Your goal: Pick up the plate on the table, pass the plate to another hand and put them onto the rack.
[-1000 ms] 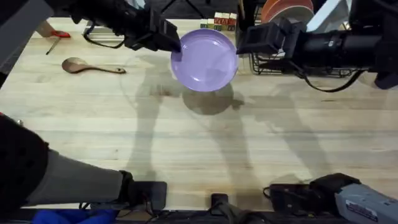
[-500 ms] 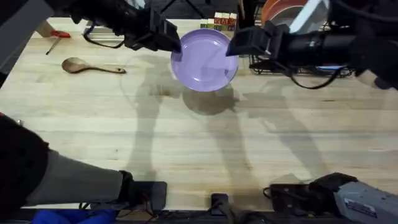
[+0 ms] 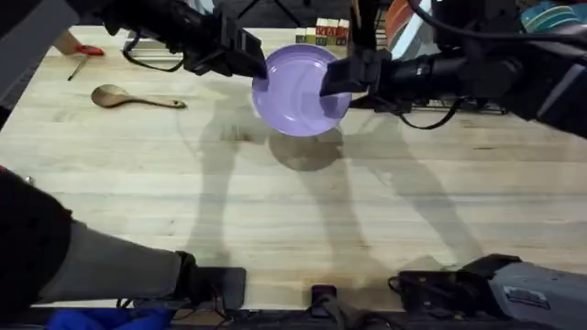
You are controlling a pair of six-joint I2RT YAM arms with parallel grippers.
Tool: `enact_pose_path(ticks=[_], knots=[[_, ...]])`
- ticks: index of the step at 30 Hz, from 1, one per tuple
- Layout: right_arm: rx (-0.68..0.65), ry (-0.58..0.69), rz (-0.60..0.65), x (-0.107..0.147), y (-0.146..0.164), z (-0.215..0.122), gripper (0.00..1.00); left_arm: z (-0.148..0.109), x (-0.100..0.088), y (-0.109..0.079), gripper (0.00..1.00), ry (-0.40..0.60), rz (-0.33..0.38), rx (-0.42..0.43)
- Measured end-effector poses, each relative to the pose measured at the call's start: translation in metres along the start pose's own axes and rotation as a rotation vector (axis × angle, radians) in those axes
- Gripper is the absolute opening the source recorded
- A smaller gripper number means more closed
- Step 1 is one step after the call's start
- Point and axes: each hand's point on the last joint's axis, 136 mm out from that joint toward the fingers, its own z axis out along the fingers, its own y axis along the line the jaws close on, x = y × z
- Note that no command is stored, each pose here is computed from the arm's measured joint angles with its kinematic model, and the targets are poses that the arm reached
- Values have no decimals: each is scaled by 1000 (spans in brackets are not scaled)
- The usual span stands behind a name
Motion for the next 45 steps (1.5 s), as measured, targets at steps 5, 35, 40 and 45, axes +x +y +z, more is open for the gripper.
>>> enact_pose_path(ticks=[5, 35, 40, 45], knots=[[-1, -1, 0, 0, 0, 0, 490, 0, 0, 0, 40, 0, 0, 0], [-25, -38, -21, -4, 11, -15, 31, 0, 0, 1, 41, -1, 0, -5], [-26, -40, -22, -4, 12, -16, 31, 0, 0, 1, 41, -1, 0, -4], [-26, -41, -22, -4, 12, -16, 31, 0, 0, 0, 128, 0, -1, -1]])
